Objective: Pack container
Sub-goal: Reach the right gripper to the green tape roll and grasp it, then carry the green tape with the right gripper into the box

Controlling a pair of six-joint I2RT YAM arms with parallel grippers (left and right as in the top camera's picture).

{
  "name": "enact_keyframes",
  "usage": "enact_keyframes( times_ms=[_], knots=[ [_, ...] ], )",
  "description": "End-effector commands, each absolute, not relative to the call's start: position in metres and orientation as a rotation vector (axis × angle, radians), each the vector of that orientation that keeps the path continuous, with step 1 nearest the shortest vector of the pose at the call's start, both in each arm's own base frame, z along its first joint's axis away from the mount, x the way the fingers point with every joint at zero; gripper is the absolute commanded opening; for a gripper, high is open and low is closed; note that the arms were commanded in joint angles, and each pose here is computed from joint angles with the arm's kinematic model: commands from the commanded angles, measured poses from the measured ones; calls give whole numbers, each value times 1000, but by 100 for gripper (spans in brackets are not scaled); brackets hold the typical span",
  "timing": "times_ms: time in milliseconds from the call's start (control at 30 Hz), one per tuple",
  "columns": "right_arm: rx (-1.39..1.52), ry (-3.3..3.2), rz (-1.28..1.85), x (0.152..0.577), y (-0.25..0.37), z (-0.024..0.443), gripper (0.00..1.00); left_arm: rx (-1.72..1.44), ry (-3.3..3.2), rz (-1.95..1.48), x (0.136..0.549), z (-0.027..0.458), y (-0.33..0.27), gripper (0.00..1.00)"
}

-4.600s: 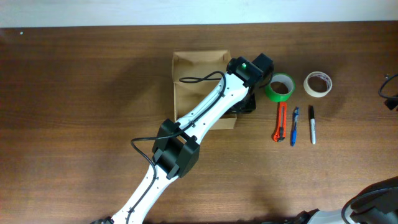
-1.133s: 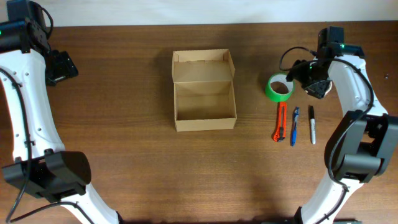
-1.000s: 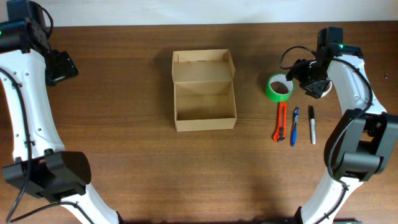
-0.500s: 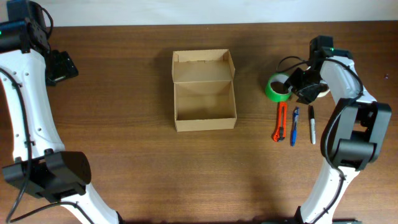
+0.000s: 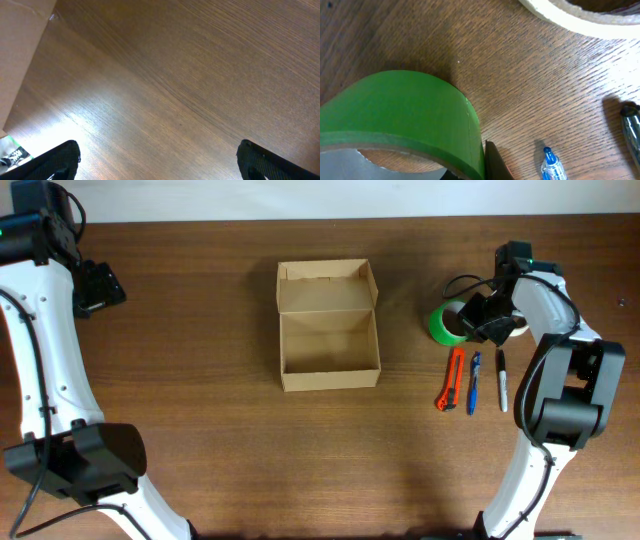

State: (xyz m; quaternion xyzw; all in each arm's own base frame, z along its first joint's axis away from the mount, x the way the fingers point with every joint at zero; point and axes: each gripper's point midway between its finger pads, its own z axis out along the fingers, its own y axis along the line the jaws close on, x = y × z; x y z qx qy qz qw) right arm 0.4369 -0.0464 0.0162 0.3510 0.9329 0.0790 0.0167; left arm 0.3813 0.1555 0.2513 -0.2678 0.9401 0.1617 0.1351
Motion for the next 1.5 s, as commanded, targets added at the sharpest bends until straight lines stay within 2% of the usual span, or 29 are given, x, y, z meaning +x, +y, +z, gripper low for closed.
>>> enact_keyframes(
  times_ms=[0, 133, 333, 433, 633, 1000, 1167, 1467],
  knots=[
    [1024, 2915, 241, 441, -47, 24, 4, -783, 2730, 466, 381, 249, 157, 100],
    [895, 2897, 216, 449, -52, 64, 4, -783, 2730, 466, 381, 249, 157, 100],
    [703, 2751, 129, 460, -59, 180, 4, -783, 2730, 466, 381, 249, 157, 100],
    [531, 2652, 121, 458, -41, 251, 3, -783, 2730, 466, 381, 249, 157, 100],
    [257, 2595, 101, 439, 18, 310, 4, -783, 2730, 466, 381, 249, 157, 100],
    [-268, 2664, -40, 415, 155, 280, 4, -783, 2730, 466, 381, 249, 157, 100],
    [-404, 2739, -65, 414, 194, 238, 4, -783, 2730, 466, 381, 249, 157, 100],
    [-522, 2900, -29, 420, 226, 157, 4, -783, 2730, 466, 381, 249, 157, 100]
  ],
)
